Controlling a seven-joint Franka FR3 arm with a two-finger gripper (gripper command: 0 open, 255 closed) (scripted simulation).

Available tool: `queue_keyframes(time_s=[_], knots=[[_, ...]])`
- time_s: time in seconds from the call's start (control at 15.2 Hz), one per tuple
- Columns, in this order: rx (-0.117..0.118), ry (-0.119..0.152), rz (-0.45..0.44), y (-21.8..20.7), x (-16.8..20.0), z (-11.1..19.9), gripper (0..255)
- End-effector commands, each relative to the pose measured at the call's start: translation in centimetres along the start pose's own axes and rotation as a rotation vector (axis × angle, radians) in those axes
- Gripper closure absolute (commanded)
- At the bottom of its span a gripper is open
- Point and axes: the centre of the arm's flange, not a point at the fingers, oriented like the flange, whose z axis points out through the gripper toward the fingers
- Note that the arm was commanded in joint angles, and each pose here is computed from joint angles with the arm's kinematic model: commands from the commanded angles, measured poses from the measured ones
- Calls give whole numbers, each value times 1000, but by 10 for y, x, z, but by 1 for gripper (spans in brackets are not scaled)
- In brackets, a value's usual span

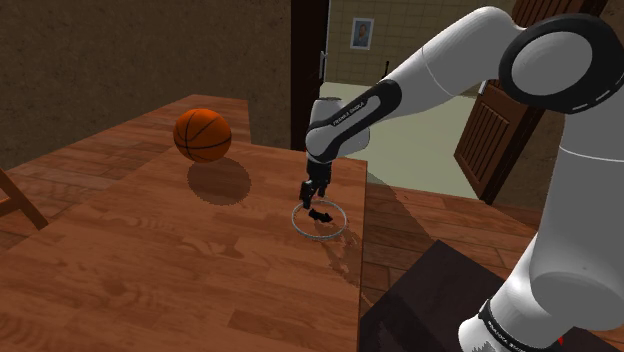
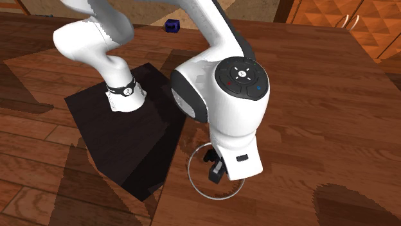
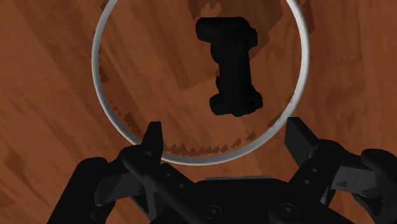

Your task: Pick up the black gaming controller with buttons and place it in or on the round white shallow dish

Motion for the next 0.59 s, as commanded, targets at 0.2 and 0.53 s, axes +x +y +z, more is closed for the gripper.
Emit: queue_keyframes(time_s=[0.2, 0.53], knots=[[0, -1, 0, 1, 0, -33, 0], [0, -1, 0, 1, 0, -33, 0]])
